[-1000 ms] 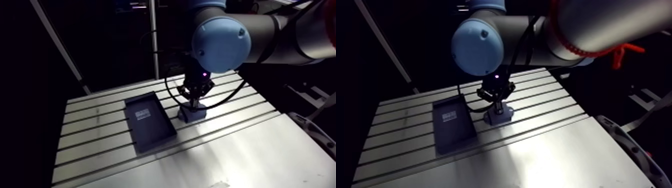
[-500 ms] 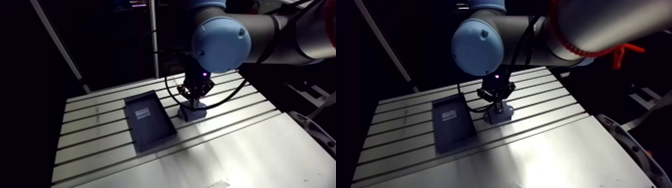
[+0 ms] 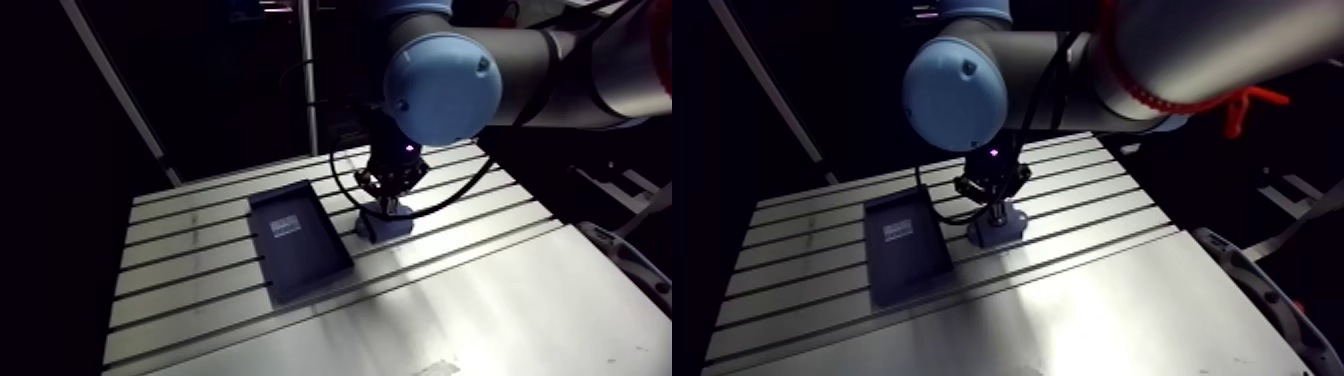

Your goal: Pick up the bearing and press it into the housing until flush.

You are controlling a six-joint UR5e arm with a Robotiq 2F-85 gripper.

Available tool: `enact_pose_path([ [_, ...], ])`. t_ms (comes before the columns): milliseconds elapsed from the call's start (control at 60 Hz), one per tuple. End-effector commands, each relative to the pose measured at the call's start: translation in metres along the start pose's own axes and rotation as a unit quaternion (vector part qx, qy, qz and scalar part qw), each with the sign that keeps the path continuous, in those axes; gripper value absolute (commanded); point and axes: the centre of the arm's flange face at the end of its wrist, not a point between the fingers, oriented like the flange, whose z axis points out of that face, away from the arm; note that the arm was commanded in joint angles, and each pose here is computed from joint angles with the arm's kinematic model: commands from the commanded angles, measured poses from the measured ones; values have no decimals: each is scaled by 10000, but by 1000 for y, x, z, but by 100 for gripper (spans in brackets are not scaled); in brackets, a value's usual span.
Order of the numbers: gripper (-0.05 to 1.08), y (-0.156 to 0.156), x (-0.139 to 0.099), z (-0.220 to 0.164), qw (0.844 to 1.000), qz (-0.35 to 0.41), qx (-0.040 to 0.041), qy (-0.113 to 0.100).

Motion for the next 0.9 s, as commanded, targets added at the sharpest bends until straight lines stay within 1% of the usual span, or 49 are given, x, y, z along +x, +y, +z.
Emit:
enact_pose_path([
  [17,91,-1,0,0,10000,-7,9,0],
  [633,91,0,-1,2,10000,-2,-1,-12],
  [900,91,0,-1,5,10000,5,8,-40],
])
